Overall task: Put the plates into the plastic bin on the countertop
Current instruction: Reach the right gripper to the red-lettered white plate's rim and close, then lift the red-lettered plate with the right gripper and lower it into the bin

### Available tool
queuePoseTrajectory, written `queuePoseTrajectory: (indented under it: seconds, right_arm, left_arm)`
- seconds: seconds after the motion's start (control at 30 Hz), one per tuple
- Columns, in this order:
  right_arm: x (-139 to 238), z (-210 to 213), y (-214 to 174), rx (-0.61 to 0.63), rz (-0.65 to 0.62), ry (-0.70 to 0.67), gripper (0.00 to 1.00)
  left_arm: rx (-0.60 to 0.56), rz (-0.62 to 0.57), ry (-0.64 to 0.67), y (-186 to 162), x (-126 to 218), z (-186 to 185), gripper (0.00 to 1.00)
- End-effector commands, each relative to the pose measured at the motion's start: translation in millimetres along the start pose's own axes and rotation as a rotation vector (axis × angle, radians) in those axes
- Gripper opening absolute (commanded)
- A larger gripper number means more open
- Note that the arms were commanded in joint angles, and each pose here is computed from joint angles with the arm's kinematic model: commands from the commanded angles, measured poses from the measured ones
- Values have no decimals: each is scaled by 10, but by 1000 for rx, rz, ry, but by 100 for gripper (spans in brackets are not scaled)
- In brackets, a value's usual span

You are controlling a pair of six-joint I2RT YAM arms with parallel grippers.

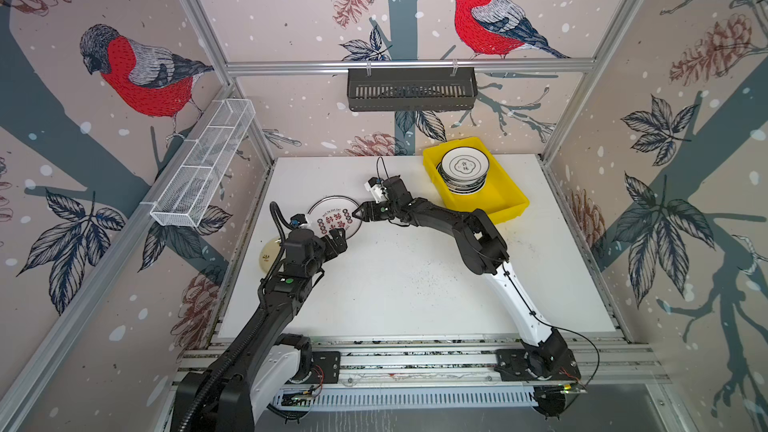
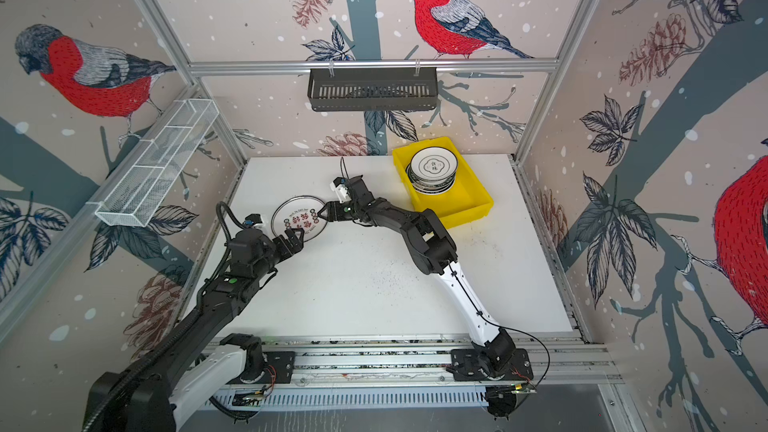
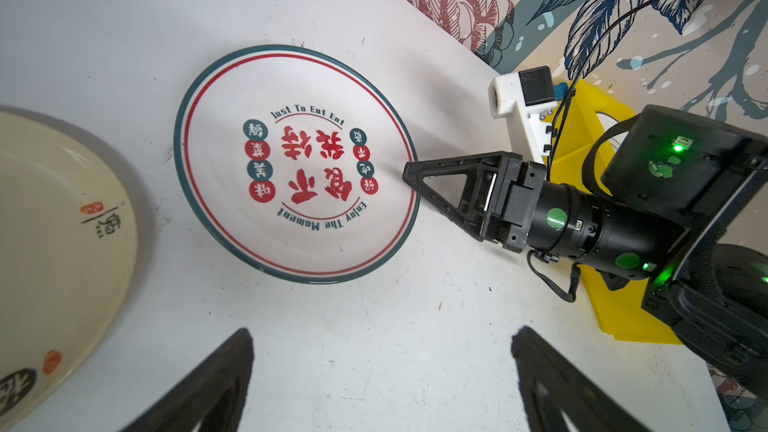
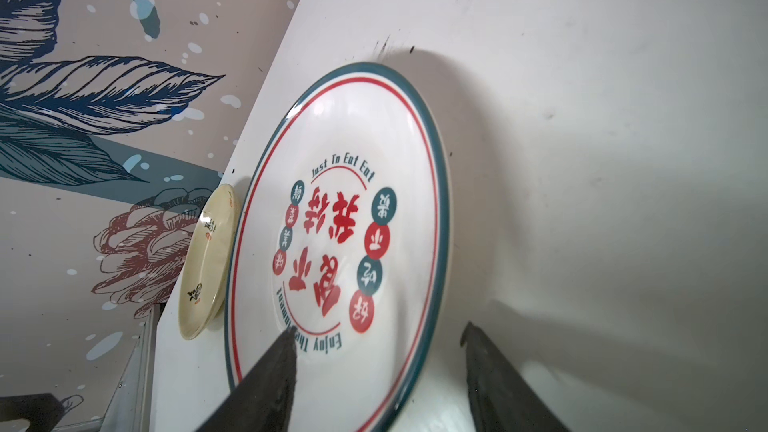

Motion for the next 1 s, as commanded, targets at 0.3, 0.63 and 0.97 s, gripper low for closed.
queuePoseTrajectory:
  seconds: [0.3, 0.63, 0.97]
  right_arm:
    - [-107, -130, -108, -53, 36, -73, 48]
    - [-111, -171, -99, -16, 29, -164, 31]
    - [-58, -168, -58, -11, 21, -182, 9]
  left_arm:
    - [-13, -12, 20, -5, 14, 29, 97]
    - [-34, -4, 38, -32, 21, 55, 97]
    - [-33, -9, 43, -34, 41, 61, 97]
Point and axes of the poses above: each gripper's point midway between its finger pads, its own x axis back along the fingers, its own z axis along the line the jaws close on, y = z × x, the point moved 8 cm from there along x, back along the fingers, and after that the axes turned 8 degrees about -x, right-handed, at the moved point
